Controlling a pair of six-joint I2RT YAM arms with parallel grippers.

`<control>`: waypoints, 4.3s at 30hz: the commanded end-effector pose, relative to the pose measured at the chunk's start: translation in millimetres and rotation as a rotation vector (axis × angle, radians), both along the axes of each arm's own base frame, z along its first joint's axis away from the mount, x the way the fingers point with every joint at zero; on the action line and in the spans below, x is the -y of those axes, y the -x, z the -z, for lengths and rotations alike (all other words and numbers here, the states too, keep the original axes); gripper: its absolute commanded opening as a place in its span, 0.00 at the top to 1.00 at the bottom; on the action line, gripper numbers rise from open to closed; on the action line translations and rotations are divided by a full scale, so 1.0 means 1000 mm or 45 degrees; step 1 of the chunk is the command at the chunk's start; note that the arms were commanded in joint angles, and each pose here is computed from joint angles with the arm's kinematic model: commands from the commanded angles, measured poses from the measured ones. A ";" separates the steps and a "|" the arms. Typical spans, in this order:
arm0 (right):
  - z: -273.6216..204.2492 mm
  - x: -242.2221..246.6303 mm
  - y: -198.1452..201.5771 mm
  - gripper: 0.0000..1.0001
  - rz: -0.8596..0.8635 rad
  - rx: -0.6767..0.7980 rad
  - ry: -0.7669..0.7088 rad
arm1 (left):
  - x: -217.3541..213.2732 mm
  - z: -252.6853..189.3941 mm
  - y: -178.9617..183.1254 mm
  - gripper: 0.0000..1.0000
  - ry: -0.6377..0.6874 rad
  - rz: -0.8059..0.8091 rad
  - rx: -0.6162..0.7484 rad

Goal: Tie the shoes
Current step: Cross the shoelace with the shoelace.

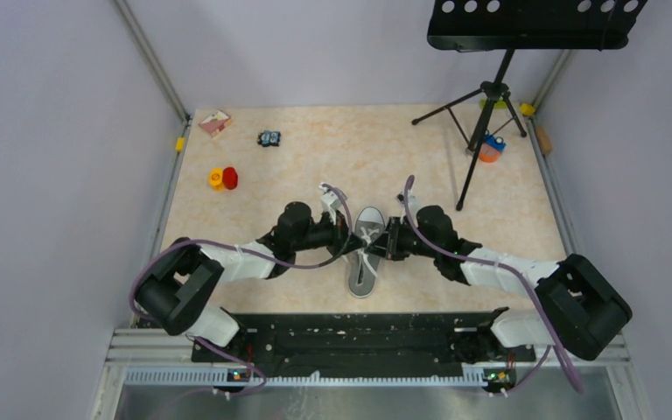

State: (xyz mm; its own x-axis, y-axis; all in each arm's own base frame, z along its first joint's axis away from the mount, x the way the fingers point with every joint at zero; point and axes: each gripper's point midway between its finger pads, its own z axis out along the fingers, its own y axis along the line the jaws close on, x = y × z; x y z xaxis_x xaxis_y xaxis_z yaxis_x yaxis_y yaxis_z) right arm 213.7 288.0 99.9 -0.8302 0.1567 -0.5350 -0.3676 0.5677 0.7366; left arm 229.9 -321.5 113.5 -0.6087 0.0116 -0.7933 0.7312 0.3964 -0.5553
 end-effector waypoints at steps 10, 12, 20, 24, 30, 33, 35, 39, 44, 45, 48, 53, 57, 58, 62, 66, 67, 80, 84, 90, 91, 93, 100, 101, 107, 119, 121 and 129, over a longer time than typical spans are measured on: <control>-0.010 0.020 -0.010 0.74 0.126 0.071 0.033 | 0.006 -0.005 0.007 1.00 0.070 0.076 0.024; -0.011 0.026 -0.013 0.73 0.162 0.075 0.029 | 0.006 -0.005 0.007 1.00 0.072 0.079 0.027; -0.010 0.050 -0.025 0.71 0.339 0.065 0.015 | 0.006 -0.004 0.009 1.00 0.068 0.089 0.021; -0.010 0.039 -0.025 0.71 0.273 0.050 -0.008 | 0.006 -0.004 0.009 1.00 0.066 0.090 0.023; -0.011 0.021 -0.021 0.71 0.140 0.039 -0.046 | 0.005 -0.006 0.008 1.00 0.063 0.087 0.031; -0.012 0.019 -0.021 0.71 0.124 0.043 -0.062 | 0.006 -0.007 0.008 1.00 0.064 0.087 0.035; -0.013 0.017 -0.021 0.71 0.108 0.048 -0.071 | 0.006 -0.008 0.008 1.00 0.067 0.088 0.035; -0.015 0.012 -0.019 0.71 0.073 0.052 -0.109 | 0.006 -0.007 0.008 1.00 0.063 0.092 0.036; -0.017 0.008 -0.019 0.71 0.055 0.057 -0.143 | 0.004 -0.007 0.009 1.00 0.054 0.093 0.037; -0.018 0.007 -0.019 0.71 0.055 0.062 -0.151 | 0.004 -0.006 0.010 1.00 0.052 0.094 0.039; -0.018 0.008 -0.018 0.71 0.056 0.063 -0.154 | 0.002 -0.005 0.011 1.00 0.040 0.094 0.041; -0.016 0.008 -0.017 0.71 0.052 0.059 -0.153 | 0.002 -0.005 0.012 1.00 0.038 0.101 0.046; -0.016 0.005 -0.019 0.71 0.052 0.058 -0.164 | 0.003 -0.005 0.012 1.00 0.040 0.107 0.045; -0.017 0.005 -0.020 0.71 0.053 0.061 -0.171 | 0.003 -0.005 0.012 1.00 0.041 0.109 0.045; -0.021 0.003 -0.023 0.71 0.052 0.077 -0.193 | 0.003 -0.005 0.013 1.00 0.040 0.112 0.041; -0.020 0.009 -0.027 0.72 0.109 0.083 -0.170 | 0.002 -0.005 0.012 1.00 0.038 0.106 0.050; -0.019 0.011 -0.028 0.72 0.127 0.088 -0.157 | 0.002 -0.006 0.012 1.00 0.038 0.107 0.054; -0.004 0.023 -0.032 0.72 0.199 0.076 -0.116 | 0.000 -0.006 0.013 1.00 0.036 0.117 0.064; -0.004 0.023 -0.031 0.72 0.182 0.070 -0.184 | 0.000 -0.006 0.014 1.00 0.038 0.123 0.061; 0.002 0.016 -0.023 0.73 0.101 0.049 -0.213 | -0.001 -0.008 0.014 1.00 0.040 0.124 0.075; 0.001 0.015 -0.021 0.73 0.088 0.049 -0.222 | -0.001 -0.008 0.014 1.00 0.039 0.123 0.075; -0.001 0.013 -0.019 0.73 0.065 0.055 -0.237 | -0.001 -0.008 0.014 1.00 0.038 0.123 0.073; -0.007 0.014 -0.013 0.73 0.051 0.076 -0.300 | -0.002 -0.006 0.015 1.00 0.034 0.129 0.063; -0.008 0.013 -0.012 0.73 0.044 0.077 -0.310 | -0.002 -0.005 0.015 1.00 0.031 0.129 0.062; -0.006 0.013 -0.008 0.74 0.032 0.062 -0.329 | -0.003 -0.003 0.015 1.00 0.023 0.124 0.060; -0.011 0.007 -0.008 0.75 -0.013 0.070 -0.351 | -0.004 -0.004 0.015 1.00 0.025 0.130 0.056; -0.010 0.006 -0.009 0.75 -0.019 0.065 -0.351 | -0.003 -0.005 0.015 1.00 0.028 0.133 0.056; -0.015 0.002 -0.011 0.82 -0.031 0.068 -0.398 | -0.002 -0.007 0.017 1.00 0.035 0.150 0.054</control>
State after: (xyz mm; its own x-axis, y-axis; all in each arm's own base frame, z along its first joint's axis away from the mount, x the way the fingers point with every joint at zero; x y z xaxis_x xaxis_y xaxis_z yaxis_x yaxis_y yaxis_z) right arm 213.0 278.9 87.2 -0.8467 0.2737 -0.4564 -0.3416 0.3780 0.8605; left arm 213.4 -317.8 103.3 -0.6146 0.0731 -0.7855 0.7572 0.3341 -0.5613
